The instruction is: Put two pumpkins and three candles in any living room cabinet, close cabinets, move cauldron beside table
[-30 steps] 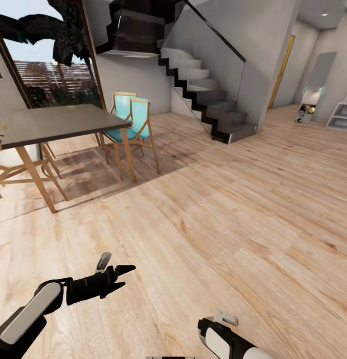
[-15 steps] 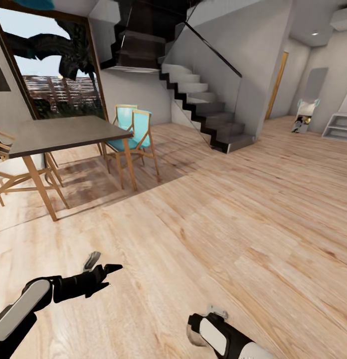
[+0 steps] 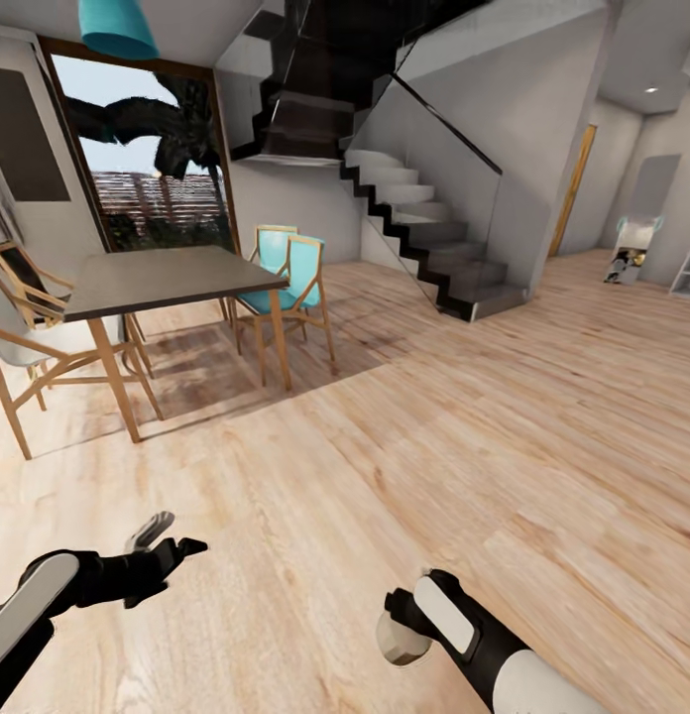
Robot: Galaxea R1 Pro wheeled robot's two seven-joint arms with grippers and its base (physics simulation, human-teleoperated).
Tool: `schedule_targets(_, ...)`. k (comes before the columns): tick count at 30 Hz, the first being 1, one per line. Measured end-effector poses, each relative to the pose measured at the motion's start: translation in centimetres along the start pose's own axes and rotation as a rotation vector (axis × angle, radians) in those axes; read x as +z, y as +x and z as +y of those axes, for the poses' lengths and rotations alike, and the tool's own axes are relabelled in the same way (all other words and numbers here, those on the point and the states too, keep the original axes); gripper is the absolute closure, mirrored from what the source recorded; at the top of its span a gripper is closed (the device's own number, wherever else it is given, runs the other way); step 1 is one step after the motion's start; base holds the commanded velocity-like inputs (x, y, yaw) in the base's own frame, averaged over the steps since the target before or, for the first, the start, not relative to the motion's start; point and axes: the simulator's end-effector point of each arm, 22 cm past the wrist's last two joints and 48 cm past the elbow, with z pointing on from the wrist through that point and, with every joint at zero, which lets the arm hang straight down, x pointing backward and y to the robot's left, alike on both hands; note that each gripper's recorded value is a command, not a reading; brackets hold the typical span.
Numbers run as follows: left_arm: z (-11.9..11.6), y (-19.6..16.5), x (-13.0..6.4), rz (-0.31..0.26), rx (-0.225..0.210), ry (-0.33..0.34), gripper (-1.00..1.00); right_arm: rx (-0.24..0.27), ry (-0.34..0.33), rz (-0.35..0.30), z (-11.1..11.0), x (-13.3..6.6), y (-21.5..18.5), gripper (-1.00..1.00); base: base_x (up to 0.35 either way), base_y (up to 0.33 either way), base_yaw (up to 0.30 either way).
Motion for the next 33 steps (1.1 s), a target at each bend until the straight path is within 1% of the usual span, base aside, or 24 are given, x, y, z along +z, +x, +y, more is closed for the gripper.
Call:
schedule_targets(6,-0.1,-0.4,-0.6,-0.019,-0.001,-0.011,-1.0,-0.004,-0.01,-0.016,0.3,-0.8,-0.7,1.0,-0.001,0.0,0.171)
schedule_targets(9,-0.3,-0.6,-0.9,-0.026,0.002,-0.009,-1.0,-0.004,-0.013,-0.024,0.4,-1.1,-1.0,1.0,-0.148,0.0,0.17)
schedule_targets(33,-3.2,-2.4,-3.3,-0.001,-0.008,-0.024,-1.0,-0.007,0.0,0.008,1.1,-4.6,-2.6,1.0,-0.324,0.0,0.164)
